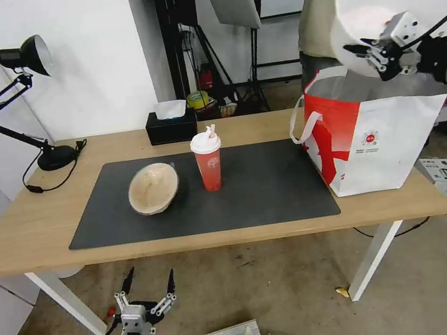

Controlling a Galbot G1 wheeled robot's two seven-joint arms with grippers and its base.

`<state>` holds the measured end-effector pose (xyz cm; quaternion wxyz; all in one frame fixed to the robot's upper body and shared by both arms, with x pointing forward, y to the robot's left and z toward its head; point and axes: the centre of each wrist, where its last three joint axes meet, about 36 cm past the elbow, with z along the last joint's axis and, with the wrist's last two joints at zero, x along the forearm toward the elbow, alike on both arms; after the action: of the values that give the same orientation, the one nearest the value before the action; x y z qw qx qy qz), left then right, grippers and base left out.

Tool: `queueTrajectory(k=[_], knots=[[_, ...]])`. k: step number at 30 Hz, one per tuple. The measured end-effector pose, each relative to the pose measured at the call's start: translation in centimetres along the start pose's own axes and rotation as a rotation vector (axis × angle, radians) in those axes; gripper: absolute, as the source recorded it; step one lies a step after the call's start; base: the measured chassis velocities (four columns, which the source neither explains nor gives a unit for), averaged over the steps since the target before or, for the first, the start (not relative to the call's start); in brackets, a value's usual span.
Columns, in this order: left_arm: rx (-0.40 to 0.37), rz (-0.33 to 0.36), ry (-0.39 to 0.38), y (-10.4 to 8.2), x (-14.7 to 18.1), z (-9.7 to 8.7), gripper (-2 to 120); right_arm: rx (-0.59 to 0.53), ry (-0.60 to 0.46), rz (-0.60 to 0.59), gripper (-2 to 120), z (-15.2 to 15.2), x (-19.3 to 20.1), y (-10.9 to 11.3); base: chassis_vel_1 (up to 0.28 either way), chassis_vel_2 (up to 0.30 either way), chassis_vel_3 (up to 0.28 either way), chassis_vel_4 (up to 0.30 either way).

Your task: Pick up the trash from the table and place it into the takeout bag.

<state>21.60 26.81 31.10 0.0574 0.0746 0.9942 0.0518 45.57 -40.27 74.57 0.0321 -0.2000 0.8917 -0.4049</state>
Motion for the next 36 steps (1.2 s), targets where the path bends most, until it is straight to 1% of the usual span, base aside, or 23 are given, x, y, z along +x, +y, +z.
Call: queueTrajectory(k=[15, 25, 32, 36], knots=[[-0.007, 0.006, -0.020, 0.0, -0.2, -0.9, 100, 0.006, 0.041, 0.033, 0, 2.6, -0.5, -0.8, 0.000, 0.000, 0.000, 0.000], [-0.007, 0.007, -0.031, 0.0, -0.1, -1.5, 100, -0.015, 0.052, 0.030, 0, 3.9, -1.9, -0.1, 0.000, 0.000, 0.000, 0.000], [-0.009, 0.004, -0.037, 0.0, 0.1, -2.0, 100, -0.022, 0.071, 0.028, 0, 5.7, -3.9, 0.4, 0.000, 0.000, 0.000, 0.000], [-0.008, 0.003, -0.038, 0.0, 0.0, -2.0, 100, -0.025, 0.075, 0.026, 0, 6.1, -4.6, 0.7, 0.000, 0.000, 0.000, 0.000]])
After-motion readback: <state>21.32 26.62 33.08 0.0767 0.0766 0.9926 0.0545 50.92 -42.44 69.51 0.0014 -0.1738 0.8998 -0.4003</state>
